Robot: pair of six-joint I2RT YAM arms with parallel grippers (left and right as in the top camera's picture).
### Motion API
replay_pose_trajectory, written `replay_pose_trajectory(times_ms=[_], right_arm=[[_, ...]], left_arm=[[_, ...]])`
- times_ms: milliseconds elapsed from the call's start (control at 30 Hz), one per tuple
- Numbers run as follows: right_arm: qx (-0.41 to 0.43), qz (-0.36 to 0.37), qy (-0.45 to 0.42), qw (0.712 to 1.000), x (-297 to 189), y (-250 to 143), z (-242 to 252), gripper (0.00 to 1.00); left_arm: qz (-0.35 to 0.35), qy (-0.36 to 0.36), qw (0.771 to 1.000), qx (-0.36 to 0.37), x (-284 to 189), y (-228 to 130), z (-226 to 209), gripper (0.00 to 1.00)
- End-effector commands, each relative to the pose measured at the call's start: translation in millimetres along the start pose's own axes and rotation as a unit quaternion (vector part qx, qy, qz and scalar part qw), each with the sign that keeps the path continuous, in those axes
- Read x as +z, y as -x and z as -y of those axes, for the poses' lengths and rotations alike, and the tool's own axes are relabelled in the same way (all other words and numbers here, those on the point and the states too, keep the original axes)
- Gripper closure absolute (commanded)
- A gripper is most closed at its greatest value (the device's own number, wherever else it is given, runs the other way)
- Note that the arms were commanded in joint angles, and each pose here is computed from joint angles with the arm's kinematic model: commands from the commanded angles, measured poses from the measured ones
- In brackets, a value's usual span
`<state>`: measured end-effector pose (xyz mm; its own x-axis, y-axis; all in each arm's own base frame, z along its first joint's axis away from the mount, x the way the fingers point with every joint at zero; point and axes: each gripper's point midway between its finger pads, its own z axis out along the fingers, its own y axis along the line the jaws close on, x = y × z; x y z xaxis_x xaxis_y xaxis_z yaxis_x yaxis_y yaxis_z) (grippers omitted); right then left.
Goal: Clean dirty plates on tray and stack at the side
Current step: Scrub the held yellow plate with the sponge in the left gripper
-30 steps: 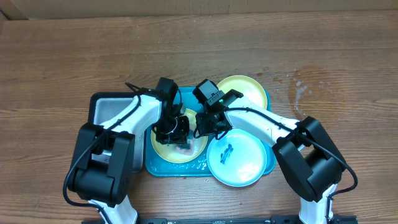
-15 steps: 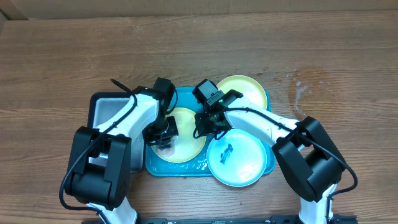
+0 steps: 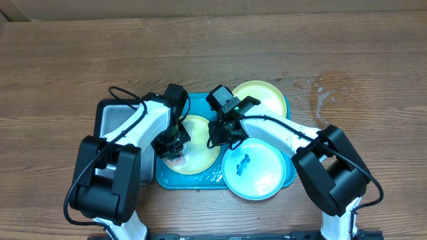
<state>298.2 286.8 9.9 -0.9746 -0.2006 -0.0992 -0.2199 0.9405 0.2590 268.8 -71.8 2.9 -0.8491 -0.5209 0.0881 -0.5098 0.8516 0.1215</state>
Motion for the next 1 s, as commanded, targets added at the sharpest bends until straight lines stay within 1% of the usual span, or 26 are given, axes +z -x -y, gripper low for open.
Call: replay_pose_trajectory(times_ms=[0, 133, 200, 233, 300, 400, 500, 667, 800, 967], right_arm=[[0.013, 0.009, -0.055, 0.998, 3.6, 4.4, 29.8, 0.96], [0.013, 0.009, -0.056, 0.998, 3.6, 4.3, 29.9, 0.96], [0.013, 0.009, -0.055, 0.998, 3.6, 4.4, 29.8, 0.96], [0.013, 0.009, -0.055, 0.998, 3.6, 4.4, 29.8, 0.96], [0.012, 0.009, -0.056, 0.998, 3.6, 4.3, 29.9, 0.96], [0.012, 0.009, -0.055, 0.998, 3.6, 4.4, 29.8, 0.96], [0.011, 0.009, -0.055, 0.998, 3.6, 4.5, 29.8, 0.96], [0.010, 0.010, -0.055, 0.998, 3.7, 4.7, 29.5, 0.96], [0.010, 0.012, -0.054, 0.998, 3.7, 5.9, 28.9, 0.96], [0.010, 0.009, -0.048, 0.999, 3.9, 4.8, 26.9, 0.96]], left_arm=[[0.021, 0.079, 0.996, -0.042, 27.4, 13.6, -34.8, 0.96], [0.036, 0.048, 0.997, -0.051, 22.0, 25.1, -18.6, 0.96], [0.036, 0.013, 0.998, -0.051, 19.4, 29.3, -3.2, 0.96], [0.033, -0.012, 0.998, -0.046, 18.0, 31.1, 7.6, 0.96], [0.024, -0.080, 0.996, -0.011, 13.7, 33.0, 36.5, 0.95], [0.005, -0.180, 0.983, 0.040, 3.3, 29.5, 75.7, 0.96], [-0.009, -0.236, 0.970, 0.062, -5.8, 24.7, 95.8, 0.96], [-0.028, -0.273, 0.958, 0.085, -12.9, 16.5, 107.4, 0.96], [-0.045, -0.310, 0.943, 0.114, -21.5, 6.4, 119.9, 0.96], [-0.058, -0.321, 0.937, 0.128, -24.4, -5.7, 127.9, 0.96]])
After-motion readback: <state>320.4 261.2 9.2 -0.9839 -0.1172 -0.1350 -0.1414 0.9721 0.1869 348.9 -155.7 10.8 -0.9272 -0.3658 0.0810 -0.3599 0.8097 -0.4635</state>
